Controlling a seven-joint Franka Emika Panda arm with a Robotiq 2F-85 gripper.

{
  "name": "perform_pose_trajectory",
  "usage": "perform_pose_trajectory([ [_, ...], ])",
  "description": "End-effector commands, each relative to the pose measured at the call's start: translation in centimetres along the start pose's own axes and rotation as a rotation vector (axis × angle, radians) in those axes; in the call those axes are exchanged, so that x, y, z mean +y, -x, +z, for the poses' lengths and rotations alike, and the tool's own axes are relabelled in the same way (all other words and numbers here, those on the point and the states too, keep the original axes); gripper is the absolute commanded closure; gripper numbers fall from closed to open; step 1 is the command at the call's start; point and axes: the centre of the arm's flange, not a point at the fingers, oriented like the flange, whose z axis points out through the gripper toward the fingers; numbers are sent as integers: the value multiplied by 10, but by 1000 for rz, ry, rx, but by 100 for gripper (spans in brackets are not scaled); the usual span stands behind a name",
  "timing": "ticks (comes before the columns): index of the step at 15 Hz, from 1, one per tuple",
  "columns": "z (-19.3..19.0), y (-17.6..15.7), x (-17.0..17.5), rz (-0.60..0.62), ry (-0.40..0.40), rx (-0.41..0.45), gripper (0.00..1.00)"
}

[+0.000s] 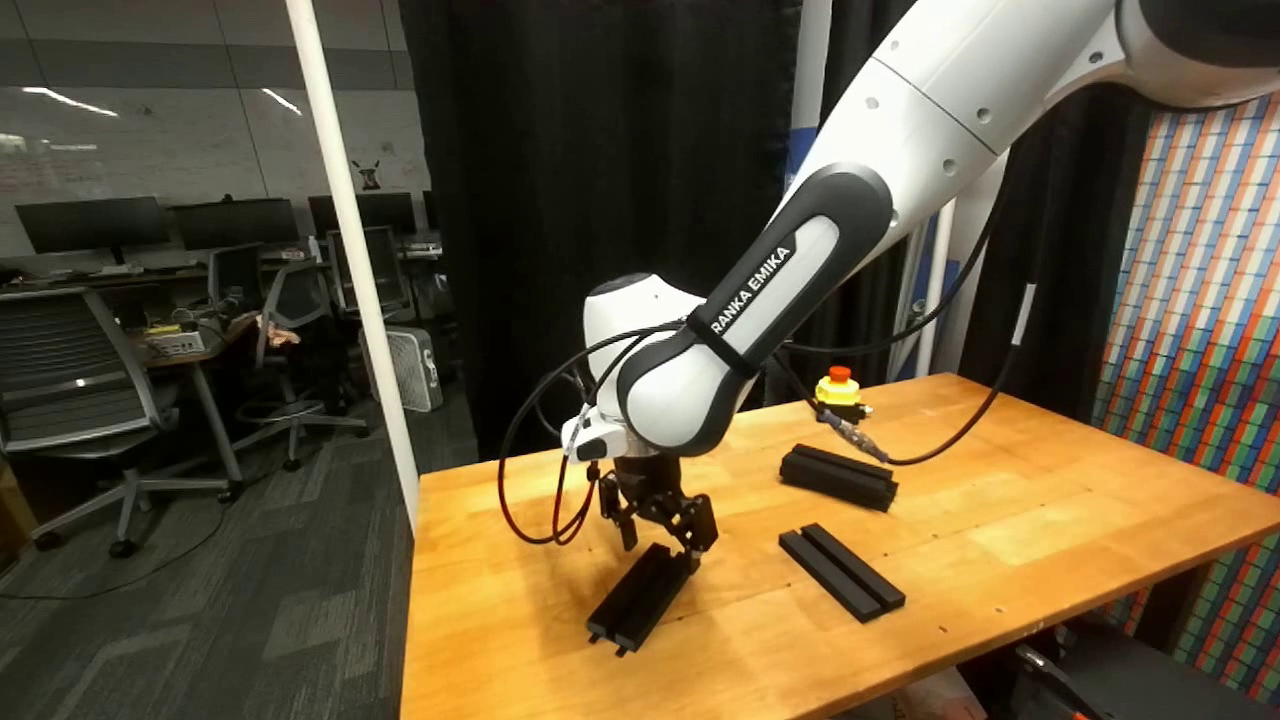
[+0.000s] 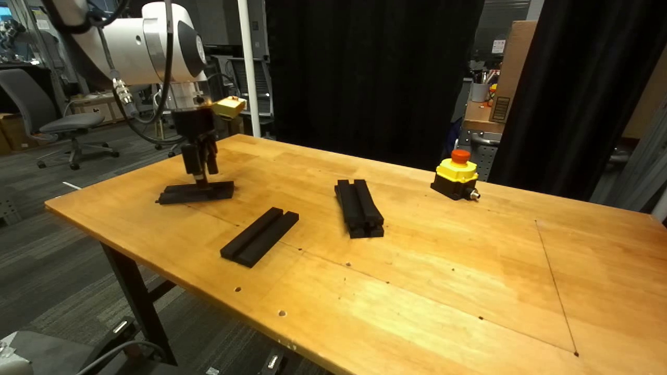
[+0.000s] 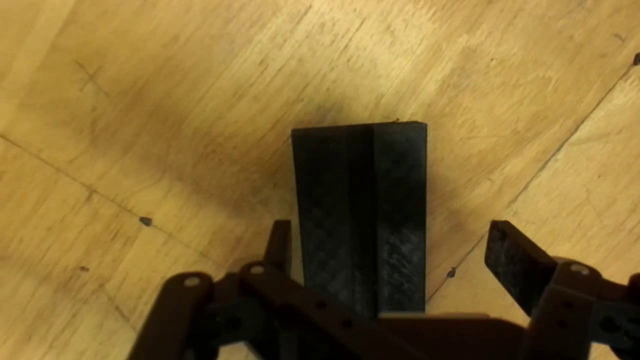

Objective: Connect the black pads

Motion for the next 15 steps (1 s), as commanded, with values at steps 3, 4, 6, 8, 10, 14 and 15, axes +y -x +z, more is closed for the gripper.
perform_pose_trajectory([
  [3, -11, 18, -2, -21, 55, 85, 0],
  [4, -11, 20, -1, -17, 56, 97, 0],
  [6, -10, 22, 1, -1, 44, 112, 0],
  [8, -7, 22, 1, 16, 39, 123, 0],
  [10, -4, 22, 2, 25, 24, 130, 0],
  [14, 2, 21, 2, 28, 19, 136, 0],
  [15, 5, 20, 3, 22, 17, 133, 0],
])
